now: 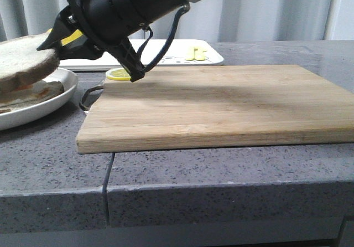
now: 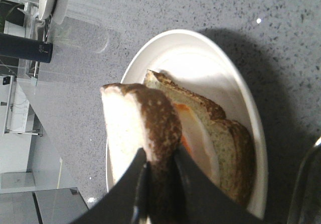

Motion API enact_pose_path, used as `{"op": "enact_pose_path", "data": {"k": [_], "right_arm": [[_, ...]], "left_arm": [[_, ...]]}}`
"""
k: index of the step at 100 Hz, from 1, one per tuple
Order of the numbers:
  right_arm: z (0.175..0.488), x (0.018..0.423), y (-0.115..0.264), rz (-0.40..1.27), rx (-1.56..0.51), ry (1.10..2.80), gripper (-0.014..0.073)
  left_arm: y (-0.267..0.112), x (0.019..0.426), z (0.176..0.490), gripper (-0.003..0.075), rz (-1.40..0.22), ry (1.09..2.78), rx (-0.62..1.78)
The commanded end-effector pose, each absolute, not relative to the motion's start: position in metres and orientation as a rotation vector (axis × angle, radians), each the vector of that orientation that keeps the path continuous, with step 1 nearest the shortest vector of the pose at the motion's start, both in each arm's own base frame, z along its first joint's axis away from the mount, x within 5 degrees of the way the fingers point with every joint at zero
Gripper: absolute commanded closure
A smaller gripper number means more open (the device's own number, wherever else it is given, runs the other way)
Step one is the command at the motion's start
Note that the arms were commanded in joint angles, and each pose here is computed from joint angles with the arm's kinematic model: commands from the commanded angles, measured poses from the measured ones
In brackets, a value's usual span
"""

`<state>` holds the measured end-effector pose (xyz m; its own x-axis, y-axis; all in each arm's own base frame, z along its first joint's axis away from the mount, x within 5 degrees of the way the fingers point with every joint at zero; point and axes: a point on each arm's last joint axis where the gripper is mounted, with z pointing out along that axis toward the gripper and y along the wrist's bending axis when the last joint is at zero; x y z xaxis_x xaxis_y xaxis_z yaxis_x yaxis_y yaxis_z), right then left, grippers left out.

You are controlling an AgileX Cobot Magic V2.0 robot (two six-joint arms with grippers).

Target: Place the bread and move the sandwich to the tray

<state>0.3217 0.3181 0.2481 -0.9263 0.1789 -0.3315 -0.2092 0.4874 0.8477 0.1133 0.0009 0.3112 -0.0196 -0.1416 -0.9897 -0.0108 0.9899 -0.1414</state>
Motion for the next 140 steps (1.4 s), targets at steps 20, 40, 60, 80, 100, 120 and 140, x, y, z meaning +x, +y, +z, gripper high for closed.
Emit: {"op": "enact_pose_path", "data": {"k": [20, 40, 60, 80, 100, 120, 140], "right_arm": [[0.288, 0.317, 0.317, 1.472, -0.139, 2.224, 0.0266], [0.287, 0.317, 0.317, 1.438, -0.185, 2.207, 0.0203], [0.293, 0.316, 0.314, 1.378, -0.289, 2.151, 0.0204], [0.317, 0.307, 0.307, 1.25, -0.518, 2.019, 0.0299], [0.342, 0.292, 0.296, 1.154, -0.703, 1.938, 0.0441], [0.36, 0.274, 0.286, 1.1, -0.88, 1.884, 0.0564], [0.381, 0.256, 0.276, 1.081, -0.982, 1.827, 0.0636]], "left_arm": [[0.001, 0.114, 0.33, 0.0739, -0.123, 1.476, -0.124], [0.001, 0.114, 0.33, 0.0739, -0.123, 1.476, -0.124], [0.001, 0.114, 0.331, 0.0732, -0.121, 1.491, -0.126], [0.001, 0.116, 0.333, 0.0568, -0.05, 1.697, -0.072], [0.002, 0.125, 0.343, 0.0422, -0.011, 1.786, -0.054], [0.003, 0.148, 0.33, 0.0423, 0.0, 2.028, -0.067], [0.003, 0.186, 0.318, 0.0423, -0.008, 2.2, -0.091]]}}
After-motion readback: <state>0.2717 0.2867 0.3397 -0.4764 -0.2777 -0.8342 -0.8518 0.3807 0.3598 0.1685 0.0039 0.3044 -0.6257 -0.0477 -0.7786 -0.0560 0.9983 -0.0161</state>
